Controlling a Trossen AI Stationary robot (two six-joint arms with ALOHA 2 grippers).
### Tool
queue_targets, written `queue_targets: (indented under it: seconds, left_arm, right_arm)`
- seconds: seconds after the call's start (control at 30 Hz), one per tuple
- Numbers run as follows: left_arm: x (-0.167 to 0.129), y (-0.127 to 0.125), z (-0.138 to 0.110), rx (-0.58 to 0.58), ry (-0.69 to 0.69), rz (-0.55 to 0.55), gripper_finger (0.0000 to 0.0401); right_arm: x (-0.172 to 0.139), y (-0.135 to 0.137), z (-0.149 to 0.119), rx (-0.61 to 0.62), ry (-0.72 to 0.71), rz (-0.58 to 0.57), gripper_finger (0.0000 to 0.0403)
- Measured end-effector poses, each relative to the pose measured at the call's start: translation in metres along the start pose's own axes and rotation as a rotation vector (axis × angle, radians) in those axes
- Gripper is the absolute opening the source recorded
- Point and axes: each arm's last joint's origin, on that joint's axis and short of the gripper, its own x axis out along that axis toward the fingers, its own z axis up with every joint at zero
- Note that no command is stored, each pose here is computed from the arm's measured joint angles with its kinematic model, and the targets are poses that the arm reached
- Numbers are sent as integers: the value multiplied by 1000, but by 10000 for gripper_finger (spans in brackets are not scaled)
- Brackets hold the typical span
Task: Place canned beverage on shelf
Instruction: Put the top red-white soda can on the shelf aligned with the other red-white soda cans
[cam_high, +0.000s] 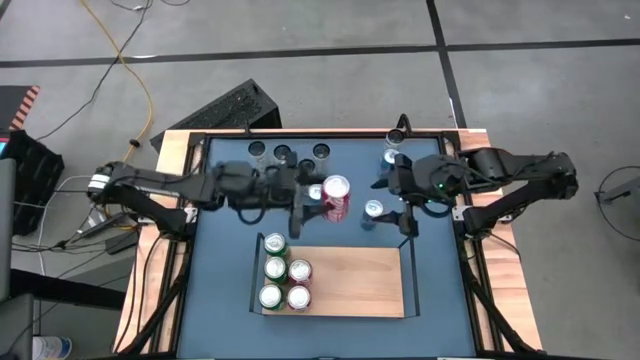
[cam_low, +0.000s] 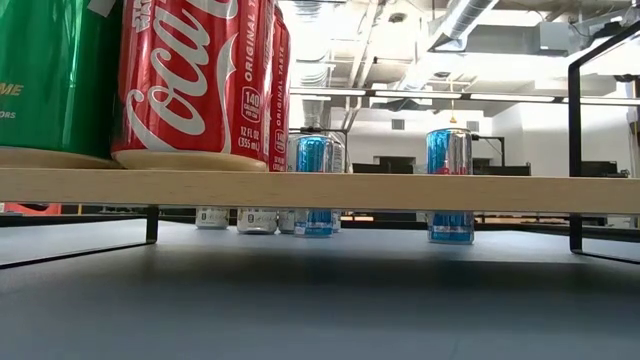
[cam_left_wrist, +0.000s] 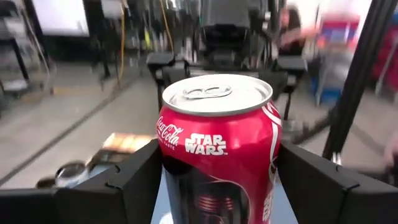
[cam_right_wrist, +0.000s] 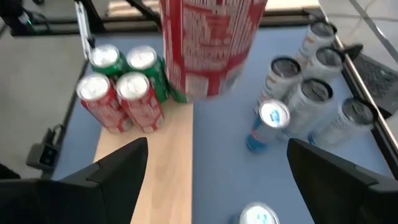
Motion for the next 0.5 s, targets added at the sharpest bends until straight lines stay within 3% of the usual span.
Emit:
queue_targets:
  seconds: [0.17,0.5]
  left_arm:
    - [-12,2,-21,-48,-151,53,266]
    - [-21,1,-9,-28,-214,52,266]
  right_arm:
    - [18,5,11,-13,-72,12,368]
    - [35,2,27,-14,-194,-5,368]
